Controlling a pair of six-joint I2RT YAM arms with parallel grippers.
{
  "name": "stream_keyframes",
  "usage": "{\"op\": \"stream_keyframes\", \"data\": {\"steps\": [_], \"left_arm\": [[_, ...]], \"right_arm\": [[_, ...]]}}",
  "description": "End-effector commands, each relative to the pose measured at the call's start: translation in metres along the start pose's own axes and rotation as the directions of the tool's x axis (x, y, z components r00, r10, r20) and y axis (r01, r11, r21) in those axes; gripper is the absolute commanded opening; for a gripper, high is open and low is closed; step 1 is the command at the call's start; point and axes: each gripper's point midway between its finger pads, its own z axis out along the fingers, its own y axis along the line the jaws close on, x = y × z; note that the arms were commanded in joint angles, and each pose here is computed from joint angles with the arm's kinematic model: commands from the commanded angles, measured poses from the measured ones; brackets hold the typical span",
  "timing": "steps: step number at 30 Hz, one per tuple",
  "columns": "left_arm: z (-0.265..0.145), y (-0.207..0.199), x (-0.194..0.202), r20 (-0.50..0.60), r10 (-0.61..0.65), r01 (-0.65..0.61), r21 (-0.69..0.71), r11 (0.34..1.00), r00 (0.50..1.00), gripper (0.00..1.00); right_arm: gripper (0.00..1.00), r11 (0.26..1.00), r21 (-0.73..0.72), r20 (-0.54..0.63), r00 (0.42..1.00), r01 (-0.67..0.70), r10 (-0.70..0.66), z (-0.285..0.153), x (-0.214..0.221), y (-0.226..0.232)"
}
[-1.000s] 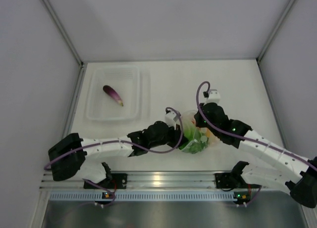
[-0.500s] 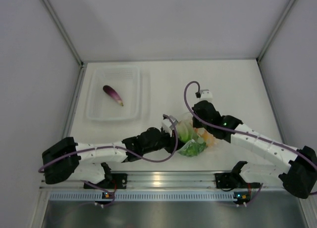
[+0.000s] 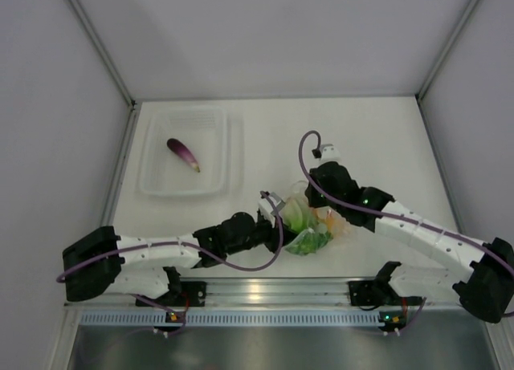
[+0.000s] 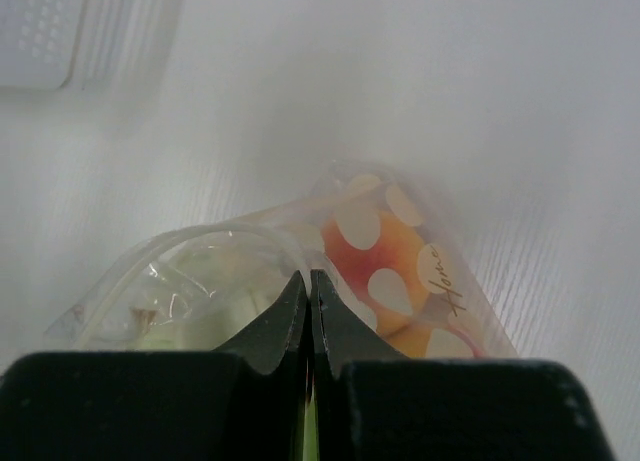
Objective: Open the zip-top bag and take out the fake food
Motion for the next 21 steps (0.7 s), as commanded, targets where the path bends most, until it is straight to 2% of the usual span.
{"op": "stream_keyframes", "data": {"steps": [1,7,13,16,21], "left_arm": [[0.006,-0.005,-0.030,0.129,0.006,-0.005,-0.011,1.000,0.992,0.00],[0.003,0.017,-0.048,0.226,-0.091,0.125,-0.141,0.982,0.970,0.00],[-0.010,0.017,-0.072,0.318,-0.199,0.256,-0.149,0.955,0.927,0.00],[-0.016,0.022,-0.076,0.335,-0.249,0.321,-0.181,0.929,0.909,0.00],[-0.024,0.038,-0.082,0.407,-0.349,0.468,-0.241,0.850,0.844,0.00]], "right_arm": [[0.00,0.988,-0.152,0.123,0.992,0.001,0.018,-0.018,-0.039,0.037],[0.00,0.985,-0.165,0.128,0.991,0.055,-0.034,-0.033,-0.030,0.056],[0.00,0.990,-0.087,0.108,0.989,0.109,-0.099,-0.029,-0.010,0.055],[0.00,0.992,-0.063,0.112,0.988,0.112,-0.104,-0.028,-0.007,0.051],[0.00,0.992,-0.051,0.120,0.987,0.114,-0.107,-0.030,-0.003,0.053]]}}
